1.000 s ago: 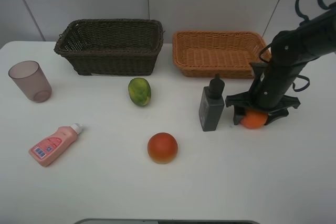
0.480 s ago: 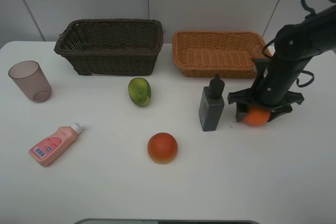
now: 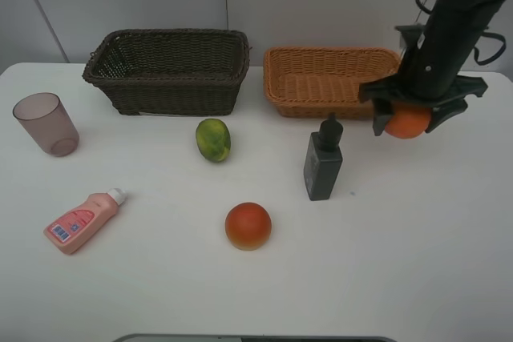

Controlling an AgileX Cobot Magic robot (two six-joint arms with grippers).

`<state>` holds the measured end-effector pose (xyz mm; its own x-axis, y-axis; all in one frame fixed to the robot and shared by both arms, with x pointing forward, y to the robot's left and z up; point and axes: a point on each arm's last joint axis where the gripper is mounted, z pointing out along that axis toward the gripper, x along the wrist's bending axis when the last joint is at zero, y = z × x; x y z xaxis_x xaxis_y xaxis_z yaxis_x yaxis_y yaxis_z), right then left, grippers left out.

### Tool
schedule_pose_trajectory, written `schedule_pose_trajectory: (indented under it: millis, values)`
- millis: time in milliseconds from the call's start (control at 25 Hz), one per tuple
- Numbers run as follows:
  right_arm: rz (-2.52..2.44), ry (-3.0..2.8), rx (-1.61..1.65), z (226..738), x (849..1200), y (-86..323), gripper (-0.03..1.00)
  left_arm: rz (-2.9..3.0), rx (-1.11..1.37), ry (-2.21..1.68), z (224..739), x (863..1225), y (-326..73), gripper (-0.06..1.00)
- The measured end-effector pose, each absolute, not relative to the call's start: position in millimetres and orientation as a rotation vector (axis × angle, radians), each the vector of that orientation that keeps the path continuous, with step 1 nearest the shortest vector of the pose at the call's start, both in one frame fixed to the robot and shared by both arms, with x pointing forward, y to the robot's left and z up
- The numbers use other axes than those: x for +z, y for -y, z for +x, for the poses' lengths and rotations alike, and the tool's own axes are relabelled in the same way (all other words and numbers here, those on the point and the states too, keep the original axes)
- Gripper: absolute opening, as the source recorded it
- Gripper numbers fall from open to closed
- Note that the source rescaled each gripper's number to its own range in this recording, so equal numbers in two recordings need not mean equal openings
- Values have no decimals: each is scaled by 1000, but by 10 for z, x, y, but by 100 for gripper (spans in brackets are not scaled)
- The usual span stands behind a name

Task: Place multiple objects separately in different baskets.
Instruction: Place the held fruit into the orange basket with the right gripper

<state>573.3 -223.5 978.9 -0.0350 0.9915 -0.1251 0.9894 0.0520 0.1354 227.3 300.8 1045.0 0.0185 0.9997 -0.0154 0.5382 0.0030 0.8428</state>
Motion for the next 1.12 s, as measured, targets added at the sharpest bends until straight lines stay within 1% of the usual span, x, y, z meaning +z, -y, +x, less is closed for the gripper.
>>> schedule_pose_trajectory:
  millis: [40, 240, 400, 960, 1120]
  values:
    - [2044, -2136, 17, 5733, 9789, 2235, 64, 1616, 861, -1600, 2273, 10450, -3008, 92]
    - [1946, -2175, 131, 5949, 10038, 2182, 64, 1616, 861, -1600, 2273, 10450, -3008, 92]
    - [1957, -2207, 179, 6166, 10067, 2144, 64, 1616, 861, -1600, 2273, 10450, -3008, 92]
    - [1951, -2190, 224, 6975, 9705, 2110, 64, 1616, 861, -1600, 2273, 10450, -3008, 92]
    - [1941, -2193, 220, 7122, 9521, 2090, 64, 1616, 861, -1600, 2273, 10450, -3008, 92]
